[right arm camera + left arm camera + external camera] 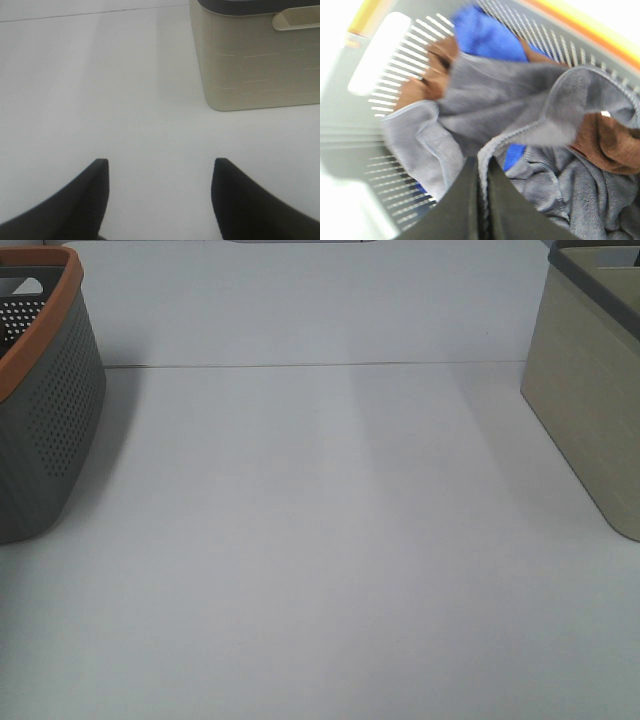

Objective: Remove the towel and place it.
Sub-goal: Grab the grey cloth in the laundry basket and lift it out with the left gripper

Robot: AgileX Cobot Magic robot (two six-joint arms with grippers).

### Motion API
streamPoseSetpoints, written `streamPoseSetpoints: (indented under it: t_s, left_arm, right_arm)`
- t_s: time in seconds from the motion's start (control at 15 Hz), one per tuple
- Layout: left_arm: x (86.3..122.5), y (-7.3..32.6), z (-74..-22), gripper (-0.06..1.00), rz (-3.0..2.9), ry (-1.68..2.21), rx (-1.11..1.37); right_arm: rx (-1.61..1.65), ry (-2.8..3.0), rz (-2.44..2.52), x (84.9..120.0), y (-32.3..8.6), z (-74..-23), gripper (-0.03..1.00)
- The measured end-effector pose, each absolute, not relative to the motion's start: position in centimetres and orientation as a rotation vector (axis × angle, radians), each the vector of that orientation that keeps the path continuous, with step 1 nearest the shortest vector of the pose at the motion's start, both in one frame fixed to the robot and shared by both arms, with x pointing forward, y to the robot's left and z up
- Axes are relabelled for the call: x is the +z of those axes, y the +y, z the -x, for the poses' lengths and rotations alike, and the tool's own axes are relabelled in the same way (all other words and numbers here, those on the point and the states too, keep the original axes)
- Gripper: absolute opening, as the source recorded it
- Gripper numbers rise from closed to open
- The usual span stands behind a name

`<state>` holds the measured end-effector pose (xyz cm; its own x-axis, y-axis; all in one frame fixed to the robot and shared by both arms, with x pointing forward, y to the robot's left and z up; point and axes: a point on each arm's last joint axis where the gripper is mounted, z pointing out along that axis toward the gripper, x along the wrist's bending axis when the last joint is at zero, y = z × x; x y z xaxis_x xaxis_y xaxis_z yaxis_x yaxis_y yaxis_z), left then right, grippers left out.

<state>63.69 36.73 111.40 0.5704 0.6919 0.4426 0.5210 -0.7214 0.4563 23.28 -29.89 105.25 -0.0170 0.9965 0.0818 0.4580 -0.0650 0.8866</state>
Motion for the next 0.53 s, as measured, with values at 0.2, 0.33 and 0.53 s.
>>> streamPoseSetpoints:
  t_s: [0.2, 0.33, 0.53]
  left_arm:
    - [116.6, 35.9, -60.5, 0.00, -2.433, 0.978, 1.031]
    - [119.8, 35.1, -57.7, 0.00, -2.362, 0.951, 1.089]
    - [122.5, 33.9, -54.6, 0.00, -2.327, 0.901, 1.112]
  right_arm:
    - [1.030, 1.544, -1.596, 105.2, -29.9, -23.3, 0.61]
    - [1.030, 1.544, -1.596, 105.2, -29.9, -23.3, 0.61]
    - [1.030, 1.544, -1.596, 105.2, -29.9, -23.3, 0.61]
